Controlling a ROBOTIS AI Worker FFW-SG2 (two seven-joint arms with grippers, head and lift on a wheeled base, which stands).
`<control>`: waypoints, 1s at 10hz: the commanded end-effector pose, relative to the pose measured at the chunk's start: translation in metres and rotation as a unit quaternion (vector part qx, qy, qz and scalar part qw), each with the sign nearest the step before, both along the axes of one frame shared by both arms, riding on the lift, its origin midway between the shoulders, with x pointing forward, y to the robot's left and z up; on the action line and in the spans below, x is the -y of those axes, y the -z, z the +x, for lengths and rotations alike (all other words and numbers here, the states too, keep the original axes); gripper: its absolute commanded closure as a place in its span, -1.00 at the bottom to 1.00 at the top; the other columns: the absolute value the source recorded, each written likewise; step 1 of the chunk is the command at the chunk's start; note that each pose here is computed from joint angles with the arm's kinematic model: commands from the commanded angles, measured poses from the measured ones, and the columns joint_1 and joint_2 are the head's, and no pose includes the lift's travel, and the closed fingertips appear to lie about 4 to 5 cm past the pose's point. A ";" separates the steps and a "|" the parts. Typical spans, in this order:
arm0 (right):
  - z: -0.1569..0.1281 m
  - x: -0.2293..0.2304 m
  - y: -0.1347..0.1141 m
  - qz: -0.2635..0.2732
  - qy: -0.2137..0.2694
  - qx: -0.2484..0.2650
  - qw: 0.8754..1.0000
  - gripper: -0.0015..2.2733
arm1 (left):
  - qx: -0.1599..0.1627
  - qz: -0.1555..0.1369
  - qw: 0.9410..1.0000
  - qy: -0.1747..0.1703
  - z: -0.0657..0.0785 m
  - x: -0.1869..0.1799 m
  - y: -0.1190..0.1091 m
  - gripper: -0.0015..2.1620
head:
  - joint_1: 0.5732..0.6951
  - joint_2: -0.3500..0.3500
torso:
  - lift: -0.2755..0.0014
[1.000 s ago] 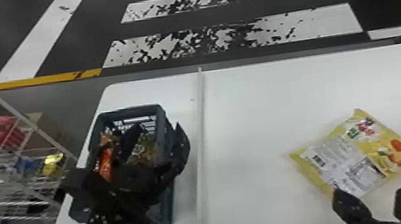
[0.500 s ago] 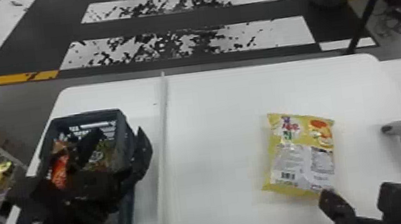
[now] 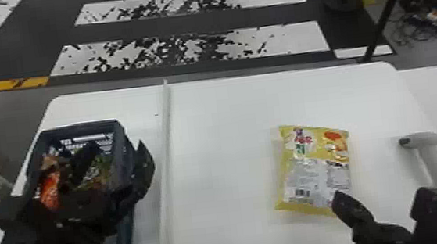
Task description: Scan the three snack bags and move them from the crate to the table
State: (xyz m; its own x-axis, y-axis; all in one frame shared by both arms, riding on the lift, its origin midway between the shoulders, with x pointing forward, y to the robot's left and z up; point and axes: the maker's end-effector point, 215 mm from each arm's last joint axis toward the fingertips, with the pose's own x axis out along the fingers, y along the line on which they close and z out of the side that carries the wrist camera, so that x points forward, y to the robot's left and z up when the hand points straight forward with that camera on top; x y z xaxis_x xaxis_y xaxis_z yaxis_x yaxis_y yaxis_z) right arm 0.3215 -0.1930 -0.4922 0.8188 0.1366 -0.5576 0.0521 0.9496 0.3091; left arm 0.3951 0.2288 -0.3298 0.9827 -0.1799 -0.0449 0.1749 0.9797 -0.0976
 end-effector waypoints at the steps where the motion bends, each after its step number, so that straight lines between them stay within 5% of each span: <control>1: 0.031 -0.006 -0.013 0.002 -0.017 0.033 0.999 0.97 | 0.000 -0.005 1.000 0.008 -0.001 0.011 0.000 -0.97 | 1.00 0.16 | 0.54; 6: 0.117 -0.018 0.005 -0.066 -0.055 0.127 0.988 0.98 | -0.009 0.005 1.000 0.020 -0.009 0.025 0.007 -0.97 | 1.00 0.13 | 0.54; 10: 0.110 -0.028 0.054 -0.072 -0.087 0.090 0.990 0.98 | -0.012 0.013 1.000 0.015 -0.011 0.021 0.009 -0.97 | 1.00 0.15 | 0.54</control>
State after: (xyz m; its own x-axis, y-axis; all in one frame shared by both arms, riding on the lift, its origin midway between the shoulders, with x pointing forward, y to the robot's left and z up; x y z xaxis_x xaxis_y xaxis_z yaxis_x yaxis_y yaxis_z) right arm 0.4340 -0.1632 -0.5415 0.8811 0.2181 -0.4197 -0.1619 0.9728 0.1656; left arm 0.3841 0.2073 -0.3400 0.9752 -0.2080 -0.0753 0.2023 0.9763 -0.0770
